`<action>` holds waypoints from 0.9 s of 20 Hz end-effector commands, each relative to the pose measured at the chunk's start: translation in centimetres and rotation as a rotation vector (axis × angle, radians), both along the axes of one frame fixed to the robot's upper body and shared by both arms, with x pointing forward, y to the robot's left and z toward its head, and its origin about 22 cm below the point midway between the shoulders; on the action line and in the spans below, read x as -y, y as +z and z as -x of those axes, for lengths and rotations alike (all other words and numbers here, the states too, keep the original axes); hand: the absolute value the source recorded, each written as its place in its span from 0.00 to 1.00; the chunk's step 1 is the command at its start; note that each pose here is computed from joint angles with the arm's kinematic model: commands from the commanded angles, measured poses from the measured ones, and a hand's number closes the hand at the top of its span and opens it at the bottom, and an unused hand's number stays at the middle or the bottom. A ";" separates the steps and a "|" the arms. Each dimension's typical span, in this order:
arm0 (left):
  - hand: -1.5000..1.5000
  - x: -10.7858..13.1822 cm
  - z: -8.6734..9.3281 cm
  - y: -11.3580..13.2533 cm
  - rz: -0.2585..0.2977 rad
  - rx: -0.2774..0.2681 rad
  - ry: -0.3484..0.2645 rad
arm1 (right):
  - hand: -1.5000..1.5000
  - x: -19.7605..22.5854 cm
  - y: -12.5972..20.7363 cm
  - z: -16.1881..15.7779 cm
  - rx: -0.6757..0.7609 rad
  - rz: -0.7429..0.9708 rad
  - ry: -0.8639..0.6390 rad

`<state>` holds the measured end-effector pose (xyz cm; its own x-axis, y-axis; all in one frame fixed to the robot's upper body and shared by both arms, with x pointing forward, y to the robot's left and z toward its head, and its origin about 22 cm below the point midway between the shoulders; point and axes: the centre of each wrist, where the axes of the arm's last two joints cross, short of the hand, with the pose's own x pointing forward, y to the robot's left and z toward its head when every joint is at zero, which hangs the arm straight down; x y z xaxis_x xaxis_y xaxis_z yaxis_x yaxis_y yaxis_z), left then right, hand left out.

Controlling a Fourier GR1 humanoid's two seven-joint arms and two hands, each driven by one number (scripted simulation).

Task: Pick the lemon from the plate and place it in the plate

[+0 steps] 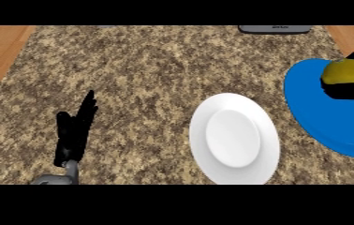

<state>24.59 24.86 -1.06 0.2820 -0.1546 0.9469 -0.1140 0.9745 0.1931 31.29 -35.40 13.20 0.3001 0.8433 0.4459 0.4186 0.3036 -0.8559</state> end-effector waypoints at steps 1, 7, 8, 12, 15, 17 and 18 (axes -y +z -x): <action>0.50 -0.1 -1.7 1.2 -0.007 0.022 -0.005 | 1.00 4.6 -0.5 -1.4 -0.046 -0.011 -0.039; 0.50 0.0 -0.8 0.3 0.009 -0.005 -0.011 | 1.00 5.8 -4.2 -2.1 -0.166 -0.001 -0.035; 0.50 -0.1 -0.3 0.3 -0.016 0.001 -0.005 | 1.00 7.3 -4.3 -2.3 -0.215 -0.028 -0.052; 0.50 -0.8 -0.1 -0.6 -0.005 0.005 0.010 | 1.00 8.2 -5.4 -2.1 -0.316 -0.092 0.009; 0.50 0.0 -0.4 0.5 -0.013 0.002 -0.018 | 1.00 9.5 -7.3 -1.8 -0.472 -0.166 0.031; 0.50 -0.1 -1.5 -0.6 -0.011 0.002 -0.003 | 0.00 10.7 -7.5 -1.6 -0.516 -0.189 0.043; 0.50 0.2 -0.1 -0.5 -0.008 0.007 0.006 | 0.00 10.8 -9.1 -0.9 -0.521 -0.198 0.050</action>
